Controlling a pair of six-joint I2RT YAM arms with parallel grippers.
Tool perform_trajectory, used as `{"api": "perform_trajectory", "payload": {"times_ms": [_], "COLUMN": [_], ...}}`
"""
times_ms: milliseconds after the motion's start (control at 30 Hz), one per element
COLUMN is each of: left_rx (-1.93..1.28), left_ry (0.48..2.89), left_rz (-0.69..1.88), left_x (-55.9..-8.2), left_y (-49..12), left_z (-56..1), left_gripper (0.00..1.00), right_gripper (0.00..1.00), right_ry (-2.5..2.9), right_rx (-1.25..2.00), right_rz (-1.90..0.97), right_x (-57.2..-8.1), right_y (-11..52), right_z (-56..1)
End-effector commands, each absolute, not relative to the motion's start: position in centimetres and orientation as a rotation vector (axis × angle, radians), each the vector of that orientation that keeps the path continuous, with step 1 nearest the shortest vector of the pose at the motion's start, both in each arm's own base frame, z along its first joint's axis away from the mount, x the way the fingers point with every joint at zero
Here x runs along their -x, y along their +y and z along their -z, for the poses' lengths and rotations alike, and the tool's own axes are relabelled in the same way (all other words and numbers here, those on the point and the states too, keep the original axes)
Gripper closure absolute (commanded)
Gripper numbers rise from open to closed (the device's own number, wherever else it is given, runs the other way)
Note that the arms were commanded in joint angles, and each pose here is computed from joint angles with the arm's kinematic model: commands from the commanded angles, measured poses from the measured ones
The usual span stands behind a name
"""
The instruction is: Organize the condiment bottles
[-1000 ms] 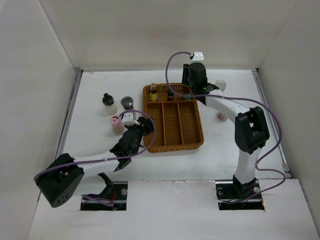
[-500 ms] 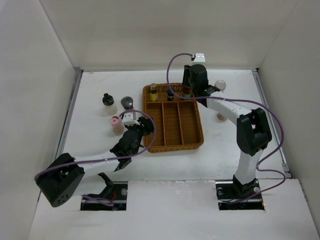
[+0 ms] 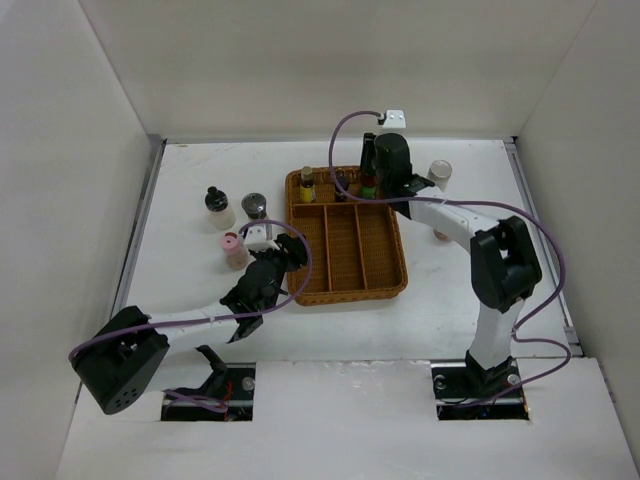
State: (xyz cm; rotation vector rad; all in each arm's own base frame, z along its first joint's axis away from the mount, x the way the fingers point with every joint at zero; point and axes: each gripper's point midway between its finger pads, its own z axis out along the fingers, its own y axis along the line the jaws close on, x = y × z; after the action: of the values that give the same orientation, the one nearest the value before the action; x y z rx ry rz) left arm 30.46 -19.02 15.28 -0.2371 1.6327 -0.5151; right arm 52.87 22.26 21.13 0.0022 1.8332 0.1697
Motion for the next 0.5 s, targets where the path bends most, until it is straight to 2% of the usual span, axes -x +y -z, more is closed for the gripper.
{"api": "perform_trajectory", "payload": {"times_ms": [0,100,167,333,467], "left_rx": [0.270,0.268,0.266,0.267,0.267], "left_ry": [1.553,1.555,1.556,1.555,1.554], "left_rz": [0.587,0.587,0.587,0.588,0.589], "left_x": [-31.0,-31.0,-31.0,-30.9,-30.9], "left_y": [-19.8,-19.8,-19.9,-19.9,-19.8], "left_z": [-18.1,-18.1,-18.0,-18.1,-18.1], "left_gripper": [0.51,0.51,0.51,0.51,0.51], "right_gripper": [0.57,0.42,0.36,0.31,0.22], "right_ry": [1.765,1.759,1.749,1.713,1.683], "right_rx": [-0.044,-0.049,-0.051,-0.056,-0.063], "right_rz": [-0.246,-0.252,-0.254,-0.270,-0.288], "right_x": [-52.7,-52.4,-52.2,-51.9,-51.1], "right_y": [23.3,23.2,23.1,22.9,22.6], "right_z": [-22.1,-22.1,-22.7,-25.1,-27.0]}}
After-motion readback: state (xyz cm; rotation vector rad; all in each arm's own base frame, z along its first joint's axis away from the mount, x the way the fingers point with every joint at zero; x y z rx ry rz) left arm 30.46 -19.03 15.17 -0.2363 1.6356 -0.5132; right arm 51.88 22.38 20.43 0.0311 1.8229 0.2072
